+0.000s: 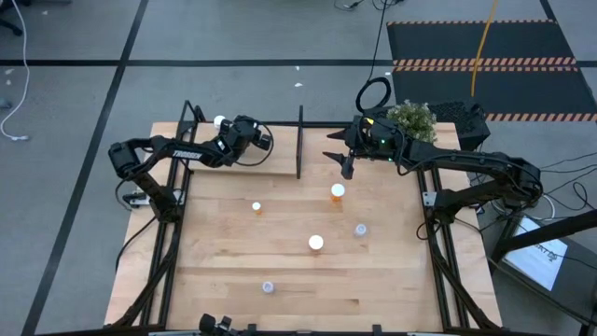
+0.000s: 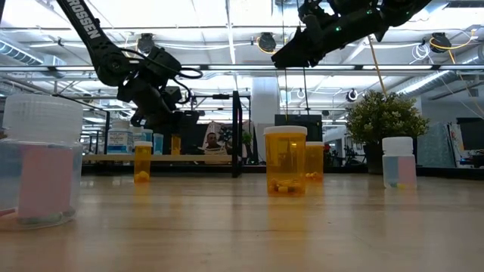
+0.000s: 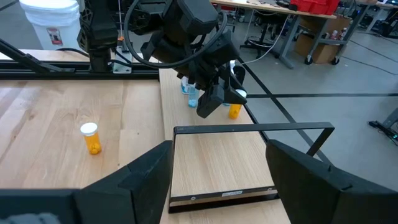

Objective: Pick and place medicine bottles onto shelf by color
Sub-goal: Put the bottom small orange pill bottle on the shelf

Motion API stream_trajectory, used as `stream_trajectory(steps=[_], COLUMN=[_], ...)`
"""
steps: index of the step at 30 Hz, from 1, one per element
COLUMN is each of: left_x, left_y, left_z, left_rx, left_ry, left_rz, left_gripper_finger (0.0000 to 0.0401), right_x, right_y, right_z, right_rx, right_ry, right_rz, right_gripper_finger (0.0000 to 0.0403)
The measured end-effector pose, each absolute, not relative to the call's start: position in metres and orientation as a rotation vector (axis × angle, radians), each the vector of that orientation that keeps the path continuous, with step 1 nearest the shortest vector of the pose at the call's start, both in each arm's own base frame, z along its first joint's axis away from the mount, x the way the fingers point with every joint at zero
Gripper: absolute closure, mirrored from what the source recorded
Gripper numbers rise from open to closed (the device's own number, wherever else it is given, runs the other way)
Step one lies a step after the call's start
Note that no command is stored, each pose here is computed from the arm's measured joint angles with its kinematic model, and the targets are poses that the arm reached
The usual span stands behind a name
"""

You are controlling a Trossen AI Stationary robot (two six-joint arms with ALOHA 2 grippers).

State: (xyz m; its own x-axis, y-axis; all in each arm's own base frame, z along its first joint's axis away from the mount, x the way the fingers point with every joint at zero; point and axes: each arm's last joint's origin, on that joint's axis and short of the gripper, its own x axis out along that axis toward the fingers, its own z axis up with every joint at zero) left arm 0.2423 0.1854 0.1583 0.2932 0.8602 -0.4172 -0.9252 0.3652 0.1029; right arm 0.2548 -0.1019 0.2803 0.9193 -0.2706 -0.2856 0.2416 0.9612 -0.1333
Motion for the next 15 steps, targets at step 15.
stream_trajectory(steps=[15], left_x=[0.2418], left_y=[0.1848], left_z=[0.1568], left_rx=[-0.172], left_ry=[0.462], left_rz=[1.186], left_gripper_finger=[0.027], right_x=[0.2547], right_y=[-0.1019], right_z=[0.2803], right_rx=[-0.096], right_ry=[0.307], right_rz=[-0.264], right_gripper_finger=[0.015])
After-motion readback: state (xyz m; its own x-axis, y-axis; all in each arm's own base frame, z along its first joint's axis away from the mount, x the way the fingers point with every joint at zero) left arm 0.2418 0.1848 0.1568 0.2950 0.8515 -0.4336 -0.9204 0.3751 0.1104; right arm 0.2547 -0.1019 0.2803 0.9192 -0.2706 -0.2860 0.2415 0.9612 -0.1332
